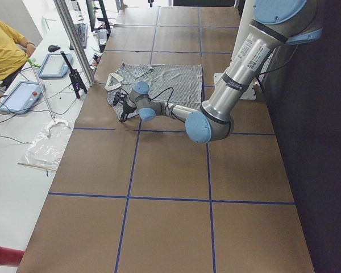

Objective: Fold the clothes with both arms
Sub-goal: 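Move the left gripper down to the sleeve nearest it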

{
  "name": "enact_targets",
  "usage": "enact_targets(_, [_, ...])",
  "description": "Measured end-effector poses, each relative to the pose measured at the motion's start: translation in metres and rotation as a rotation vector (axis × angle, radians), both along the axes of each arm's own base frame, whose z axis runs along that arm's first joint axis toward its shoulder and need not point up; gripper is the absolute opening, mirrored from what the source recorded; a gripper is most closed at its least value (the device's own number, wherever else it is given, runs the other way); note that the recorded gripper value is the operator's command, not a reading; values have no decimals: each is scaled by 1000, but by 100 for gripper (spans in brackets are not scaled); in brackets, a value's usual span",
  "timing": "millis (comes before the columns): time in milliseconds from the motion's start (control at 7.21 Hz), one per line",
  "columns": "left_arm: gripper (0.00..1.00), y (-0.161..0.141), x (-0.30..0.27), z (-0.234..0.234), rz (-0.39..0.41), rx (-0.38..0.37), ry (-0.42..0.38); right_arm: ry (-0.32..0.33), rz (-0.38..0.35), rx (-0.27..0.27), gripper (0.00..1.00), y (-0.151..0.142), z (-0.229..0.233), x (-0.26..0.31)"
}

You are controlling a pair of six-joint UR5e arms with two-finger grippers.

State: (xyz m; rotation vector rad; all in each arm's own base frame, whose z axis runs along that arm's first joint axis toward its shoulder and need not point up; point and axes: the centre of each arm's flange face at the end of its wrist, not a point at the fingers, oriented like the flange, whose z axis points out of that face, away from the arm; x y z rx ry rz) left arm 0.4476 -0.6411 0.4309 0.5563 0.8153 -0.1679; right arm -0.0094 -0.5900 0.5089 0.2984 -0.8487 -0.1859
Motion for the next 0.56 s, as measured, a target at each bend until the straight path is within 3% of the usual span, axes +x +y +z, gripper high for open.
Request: enact_targets(555, [0,1,-2,-7,-14,40,23,0,1,3,100,2,-2,0])
